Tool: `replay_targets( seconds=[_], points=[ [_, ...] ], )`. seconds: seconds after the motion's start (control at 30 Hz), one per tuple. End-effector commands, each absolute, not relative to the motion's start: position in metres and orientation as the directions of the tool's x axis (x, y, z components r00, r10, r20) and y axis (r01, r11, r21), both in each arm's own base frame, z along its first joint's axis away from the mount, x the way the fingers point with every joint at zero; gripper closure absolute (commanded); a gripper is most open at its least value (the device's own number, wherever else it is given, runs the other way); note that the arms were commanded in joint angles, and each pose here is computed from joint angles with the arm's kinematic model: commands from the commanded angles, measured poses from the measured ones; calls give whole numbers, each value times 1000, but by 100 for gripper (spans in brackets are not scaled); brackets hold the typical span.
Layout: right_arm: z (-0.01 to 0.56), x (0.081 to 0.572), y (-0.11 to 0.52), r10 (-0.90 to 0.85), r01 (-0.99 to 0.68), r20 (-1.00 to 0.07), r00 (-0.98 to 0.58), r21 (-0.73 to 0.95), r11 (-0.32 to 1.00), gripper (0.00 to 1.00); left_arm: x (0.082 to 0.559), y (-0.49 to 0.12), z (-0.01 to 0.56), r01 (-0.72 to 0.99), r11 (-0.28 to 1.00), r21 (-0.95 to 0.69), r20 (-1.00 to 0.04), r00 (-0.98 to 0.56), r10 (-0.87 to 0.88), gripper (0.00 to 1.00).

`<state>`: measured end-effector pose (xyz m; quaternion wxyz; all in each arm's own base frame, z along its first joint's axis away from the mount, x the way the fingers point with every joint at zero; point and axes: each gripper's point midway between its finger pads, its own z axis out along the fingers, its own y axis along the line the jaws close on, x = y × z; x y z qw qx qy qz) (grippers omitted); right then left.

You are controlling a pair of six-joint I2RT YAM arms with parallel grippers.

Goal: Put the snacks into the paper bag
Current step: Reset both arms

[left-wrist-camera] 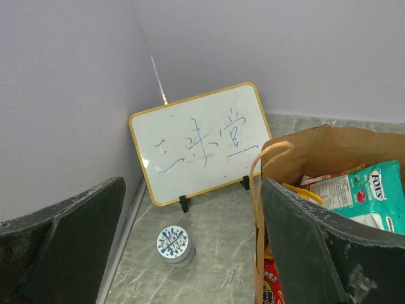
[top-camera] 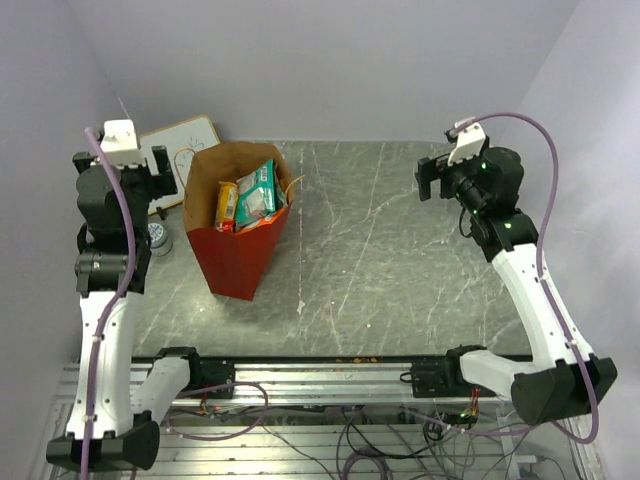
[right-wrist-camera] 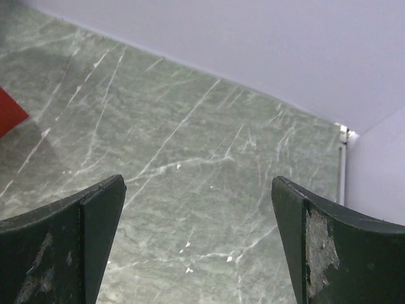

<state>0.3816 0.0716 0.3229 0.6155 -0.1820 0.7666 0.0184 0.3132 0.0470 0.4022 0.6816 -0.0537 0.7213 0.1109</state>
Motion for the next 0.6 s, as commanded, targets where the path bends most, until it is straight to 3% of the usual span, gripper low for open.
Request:
replay_targets(
  seconds=[0.0, 0.3, 0.57],
  points=[
    [340, 371, 60, -236, -244, -966, -109, -204, 948, 0, 294, 60, 406, -315, 949, 7, -1000, 22, 15, 4],
    [366, 332, 46, -237, -192, -968, -79, -218, 957, 0, 284, 34, 412, -162, 986, 50, -999, -11, 49, 4],
    [362, 331, 38, -216, -176, -973, -84, -199, 964, 0, 286, 16, 404, -59, 997, 49, -998, -41, 47, 4]
  ],
)
